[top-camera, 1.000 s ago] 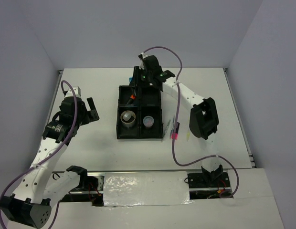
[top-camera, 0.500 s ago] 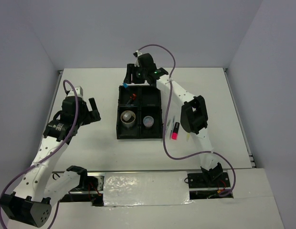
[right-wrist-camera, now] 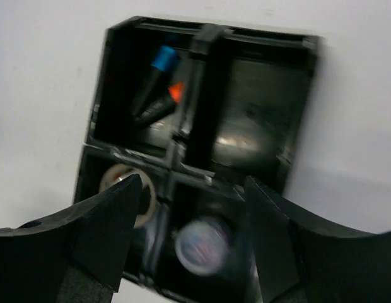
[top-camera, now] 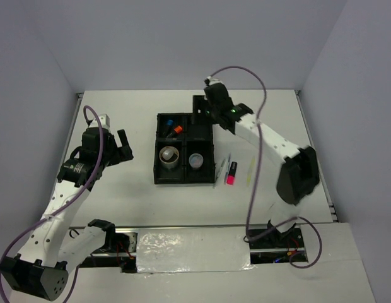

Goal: Sort the stationery into containers
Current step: Pick up the pen from the center of the board, then place the pen in the storage box, then pick up the pen from the center of the board.

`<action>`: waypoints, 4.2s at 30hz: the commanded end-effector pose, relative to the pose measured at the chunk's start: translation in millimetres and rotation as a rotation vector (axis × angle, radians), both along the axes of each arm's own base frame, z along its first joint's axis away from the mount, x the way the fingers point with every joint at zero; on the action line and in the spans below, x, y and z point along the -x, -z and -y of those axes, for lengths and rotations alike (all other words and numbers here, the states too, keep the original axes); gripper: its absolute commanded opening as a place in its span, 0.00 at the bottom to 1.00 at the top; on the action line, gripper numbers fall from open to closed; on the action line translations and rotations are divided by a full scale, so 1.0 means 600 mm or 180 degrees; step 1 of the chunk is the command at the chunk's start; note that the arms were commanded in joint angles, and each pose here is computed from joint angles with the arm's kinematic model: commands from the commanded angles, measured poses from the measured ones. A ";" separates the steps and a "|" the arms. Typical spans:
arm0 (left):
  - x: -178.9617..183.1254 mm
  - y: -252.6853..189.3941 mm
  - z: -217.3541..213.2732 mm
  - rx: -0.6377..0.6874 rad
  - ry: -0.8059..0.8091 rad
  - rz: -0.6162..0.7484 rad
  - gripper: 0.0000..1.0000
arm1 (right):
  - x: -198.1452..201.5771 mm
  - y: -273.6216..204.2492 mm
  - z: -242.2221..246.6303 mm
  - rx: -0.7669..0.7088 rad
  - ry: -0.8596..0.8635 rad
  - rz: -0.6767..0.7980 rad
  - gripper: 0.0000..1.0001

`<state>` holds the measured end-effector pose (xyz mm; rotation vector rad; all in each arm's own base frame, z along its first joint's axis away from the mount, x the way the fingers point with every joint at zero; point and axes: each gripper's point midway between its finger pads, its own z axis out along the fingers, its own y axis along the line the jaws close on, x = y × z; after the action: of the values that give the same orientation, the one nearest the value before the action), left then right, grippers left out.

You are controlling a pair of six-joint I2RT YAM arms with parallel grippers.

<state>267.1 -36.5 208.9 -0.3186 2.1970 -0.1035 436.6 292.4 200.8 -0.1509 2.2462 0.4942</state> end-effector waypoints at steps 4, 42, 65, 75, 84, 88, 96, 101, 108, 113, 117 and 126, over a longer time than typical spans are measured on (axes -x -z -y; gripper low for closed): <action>-0.011 -0.013 -0.002 0.0000 0.0001 0.0109 0.99 | 0.104 0.000 0.161 0.0275 0.0950 0.0172 0.71; -0.011 -0.005 -0.001 -0.0003 0.0001 0.0045 0.99 | 0.249 0.304 0.260 0.0761 0.1410 -0.0946 0.46; -0.013 -0.001 0.000 0.0011 -0.0014 0.0018 0.99 | 0.201 0.103 0.172 0.0076 0.0746 -0.0186 0.32; -0.013 -0.001 -0.007 -0.0026 -0.0065 0.0015 0.99 | 0.044 -0.009 -0.054 -0.0399 -0.0197 -0.0024 0.32; -0.014 0.002 -0.007 -0.0020 -0.0057 -0.0012 0.99 | -0.066 0.010 -0.165 -0.0398 -0.0311 -0.0108 0.35; -0.013 0.003 -0.007 -0.0022 -0.0056 -0.0018 0.99 | -0.082 0.042 -0.181 -0.0366 -0.0287 -0.0181 0.47; -0.015 0.000 -0.002 0.0006 0.0003 0.0007 0.99 | -0.082 -0.009 -0.184 -0.0492 -0.0320 -0.0063 0.75; -0.013 -0.002 -0.003 0.0006 -0.0001 0.0022 0.99 | -0.028 -0.155 -0.074 -0.0367 0.0102 0.0467 0.86; -0.012 -0.007 0.002 0.0047 0.0057 0.0061 0.99 | 0.118 -0.044 0.202 0.0324 0.1327 0.0283 1.00; -0.011 -0.007 0.001 0.0046 0.0059 0.0060 0.99 | 0.181 0.065 0.320 0.0436 0.1665 -0.0090 1.00; -0.011 -0.009 0.004 0.0069 0.0075 0.0082 0.99 | 0.228 0.154 0.375 0.0582 0.1983 -0.0450 0.95; -0.013 0.003 0.003 0.0051 0.0070 -0.0019 0.99 | 0.249 0.246 0.407 0.0552 0.2126 -0.0917 0.79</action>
<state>269.7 -39.0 200.0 -0.3174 2.2376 -0.1255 274.8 47.1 59.4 0.5467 2.4543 -0.0981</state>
